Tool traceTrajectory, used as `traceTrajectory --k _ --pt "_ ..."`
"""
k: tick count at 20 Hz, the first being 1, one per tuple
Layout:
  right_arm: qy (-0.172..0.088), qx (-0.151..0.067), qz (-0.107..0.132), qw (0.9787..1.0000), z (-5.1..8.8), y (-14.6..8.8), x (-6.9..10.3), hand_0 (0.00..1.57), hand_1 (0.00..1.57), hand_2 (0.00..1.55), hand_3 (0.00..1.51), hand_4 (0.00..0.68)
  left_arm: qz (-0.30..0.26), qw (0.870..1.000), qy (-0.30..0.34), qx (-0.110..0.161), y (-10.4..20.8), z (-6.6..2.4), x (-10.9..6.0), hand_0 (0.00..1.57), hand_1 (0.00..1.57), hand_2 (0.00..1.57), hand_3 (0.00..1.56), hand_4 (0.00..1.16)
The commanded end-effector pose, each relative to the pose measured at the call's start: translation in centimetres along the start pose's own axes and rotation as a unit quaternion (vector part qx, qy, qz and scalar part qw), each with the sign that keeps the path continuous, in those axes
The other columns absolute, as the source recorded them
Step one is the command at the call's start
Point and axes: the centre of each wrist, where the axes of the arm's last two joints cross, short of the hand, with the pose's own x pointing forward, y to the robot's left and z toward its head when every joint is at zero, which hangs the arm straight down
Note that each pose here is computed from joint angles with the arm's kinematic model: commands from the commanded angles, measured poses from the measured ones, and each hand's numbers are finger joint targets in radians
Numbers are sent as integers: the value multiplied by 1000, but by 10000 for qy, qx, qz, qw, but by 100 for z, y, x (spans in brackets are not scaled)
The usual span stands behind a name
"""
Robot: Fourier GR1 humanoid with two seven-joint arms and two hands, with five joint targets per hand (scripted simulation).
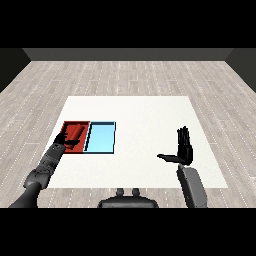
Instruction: Pick the red can and put it in the red box
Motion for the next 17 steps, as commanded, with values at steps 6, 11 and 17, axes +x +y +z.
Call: traceTrajectory --k 6,11,17 --pt "-217 120 -84 9997 28 -97 108 0 0 0 0 0 932 9938 -157 592 12 1 -1 0 0 0 0 0" --pt "-179 122 -114 9997 5 -47 110 0 0 0 0 0 3026 9258 -1893 1243 166 -8 339 0 0 0 0 0" --pt "-207 240 -295 9991 -2 13 64 0 0 0 0 0 4029 8327 -3725 740 -123 178 699 0 0 0 0 0"
